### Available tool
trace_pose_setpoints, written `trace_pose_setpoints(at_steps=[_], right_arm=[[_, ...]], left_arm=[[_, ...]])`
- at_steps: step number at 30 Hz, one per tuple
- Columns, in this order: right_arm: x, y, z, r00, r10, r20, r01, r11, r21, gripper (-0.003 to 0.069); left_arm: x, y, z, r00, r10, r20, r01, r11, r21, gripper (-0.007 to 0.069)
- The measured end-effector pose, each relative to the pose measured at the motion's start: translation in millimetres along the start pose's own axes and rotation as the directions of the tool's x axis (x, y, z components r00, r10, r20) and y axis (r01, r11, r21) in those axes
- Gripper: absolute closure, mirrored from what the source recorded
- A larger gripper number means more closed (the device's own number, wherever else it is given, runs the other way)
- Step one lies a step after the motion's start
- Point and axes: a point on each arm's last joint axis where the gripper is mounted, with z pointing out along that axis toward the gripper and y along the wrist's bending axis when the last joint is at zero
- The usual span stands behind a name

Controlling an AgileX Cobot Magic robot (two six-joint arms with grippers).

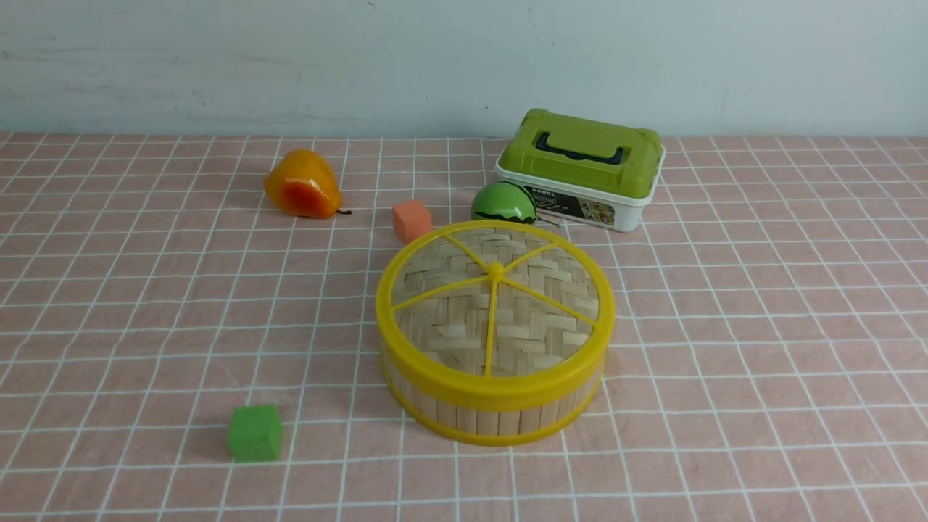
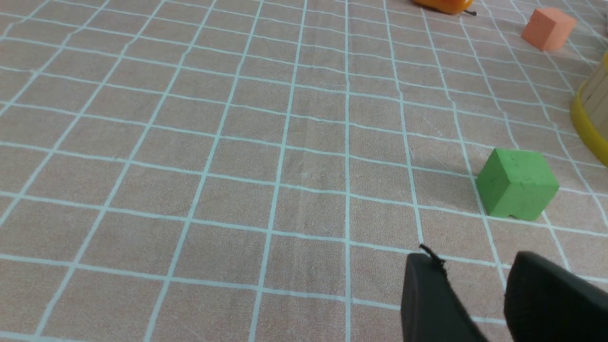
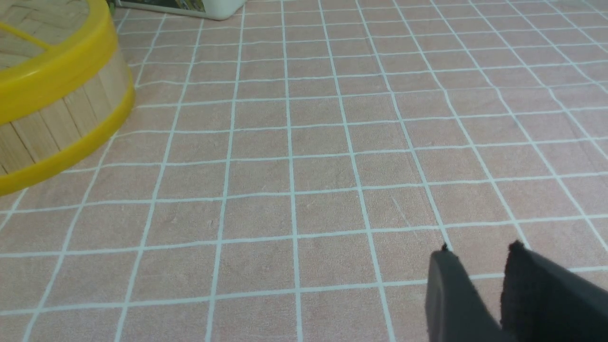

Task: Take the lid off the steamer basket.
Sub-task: Use the right arm to lift the lid of the steamer

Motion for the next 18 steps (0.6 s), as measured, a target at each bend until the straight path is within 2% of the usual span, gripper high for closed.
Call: trace_pose_setpoints(at_steps=[15, 17, 18], right_arm=[[0.0, 0.0, 0.0, 1.000, 0.000, 0.000, 0.000, 1.000, 0.000, 0.0487], [0.1, 1.1, 0.0, 0.999, 0.045, -0.002, -0.045, 0.999, -0.012, 0.0486], [0.1, 3.0, 0.0, 0.991, 0.132, -0.005, -0.132, 0.991, -0.033, 0.0484]], left_arm=[[0.0, 0.1, 0.0, 1.000, 0.003, 0.000, -0.003, 1.000, -0.001, 0.0386], [0.0, 0.1, 0.0, 1.000, 0.003, 0.000, -0.003, 1.000, -0.001, 0.0386], [0.0, 0.1, 0.0, 1.000, 0.003, 0.000, -0.003, 1.000, -0.001, 0.0386]])
